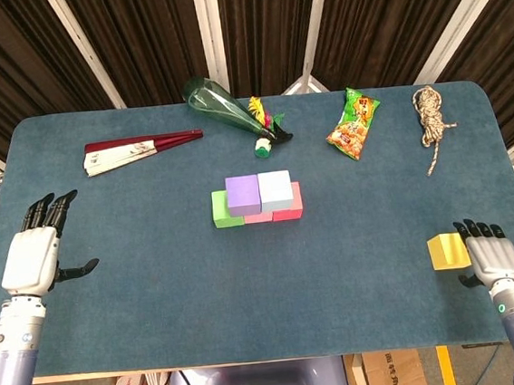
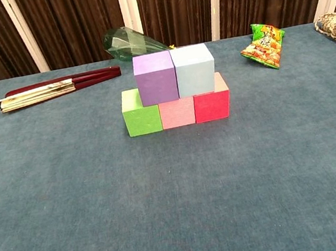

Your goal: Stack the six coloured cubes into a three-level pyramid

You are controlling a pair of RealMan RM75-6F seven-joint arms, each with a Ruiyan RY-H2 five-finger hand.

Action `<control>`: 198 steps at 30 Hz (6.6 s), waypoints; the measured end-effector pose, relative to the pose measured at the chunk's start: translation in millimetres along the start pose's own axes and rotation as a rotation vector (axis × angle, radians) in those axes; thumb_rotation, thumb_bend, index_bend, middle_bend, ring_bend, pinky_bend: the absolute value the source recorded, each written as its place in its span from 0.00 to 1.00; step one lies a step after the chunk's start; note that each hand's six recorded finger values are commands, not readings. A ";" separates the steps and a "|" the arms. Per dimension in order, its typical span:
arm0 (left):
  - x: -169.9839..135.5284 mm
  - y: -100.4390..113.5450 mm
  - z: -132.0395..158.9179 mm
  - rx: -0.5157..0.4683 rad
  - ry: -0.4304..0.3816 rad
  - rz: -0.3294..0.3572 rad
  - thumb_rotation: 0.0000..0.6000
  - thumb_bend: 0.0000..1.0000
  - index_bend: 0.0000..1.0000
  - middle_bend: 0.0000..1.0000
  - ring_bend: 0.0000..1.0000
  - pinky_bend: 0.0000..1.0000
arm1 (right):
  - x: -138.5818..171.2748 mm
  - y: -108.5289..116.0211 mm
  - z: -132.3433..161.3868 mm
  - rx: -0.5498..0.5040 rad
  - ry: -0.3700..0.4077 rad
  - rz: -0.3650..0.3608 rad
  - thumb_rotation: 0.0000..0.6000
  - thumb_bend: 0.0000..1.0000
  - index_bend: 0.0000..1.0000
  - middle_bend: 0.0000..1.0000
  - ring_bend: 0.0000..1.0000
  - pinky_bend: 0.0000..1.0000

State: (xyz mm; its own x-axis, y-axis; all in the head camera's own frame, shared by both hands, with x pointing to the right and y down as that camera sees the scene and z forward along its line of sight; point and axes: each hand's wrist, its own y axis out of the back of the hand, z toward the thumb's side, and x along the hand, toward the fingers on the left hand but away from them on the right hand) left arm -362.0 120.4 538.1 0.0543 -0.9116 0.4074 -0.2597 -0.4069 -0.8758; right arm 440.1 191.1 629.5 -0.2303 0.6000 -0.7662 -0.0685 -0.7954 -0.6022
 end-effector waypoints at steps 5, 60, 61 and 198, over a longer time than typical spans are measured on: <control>0.3 -0.7 -0.4 0.000 0.002 -0.001 1.00 0.04 0.00 0.10 0.02 0.01 | -13.9 -3.5 -2.3 0.045 0.019 0.003 1.00 0.29 0.00 0.01 0.00 0.00; 8.5 10.2 -15.5 -0.033 0.060 0.022 1.00 0.04 0.00 0.10 0.02 0.01 | 12.8 209.2 251.8 -0.094 0.406 -0.143 1.00 0.29 0.39 0.47 0.49 0.46; 8.7 10.4 -15.8 -0.037 0.061 0.021 1.00 0.04 0.00 0.10 0.02 0.01 | 12.7 210.2 263.8 -0.081 0.399 -0.138 1.00 0.29 0.39 0.47 0.49 0.46; 14.8 18.0 -27.0 -0.038 0.094 0.051 1.00 0.04 0.00 0.10 0.02 0.01 | -13.7 210.5 384.3 0.021 0.205 0.022 1.00 0.29 0.01 0.22 0.22 0.36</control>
State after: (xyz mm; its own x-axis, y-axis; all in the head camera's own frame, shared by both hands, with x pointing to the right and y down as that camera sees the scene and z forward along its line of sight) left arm -391.9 101.2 535.3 -0.0501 -0.9208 0.3868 -0.2961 -0.3562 -0.8863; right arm 55.8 -17.7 599.4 -0.0294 0.5860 -0.8098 -0.0868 -0.8086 -0.5819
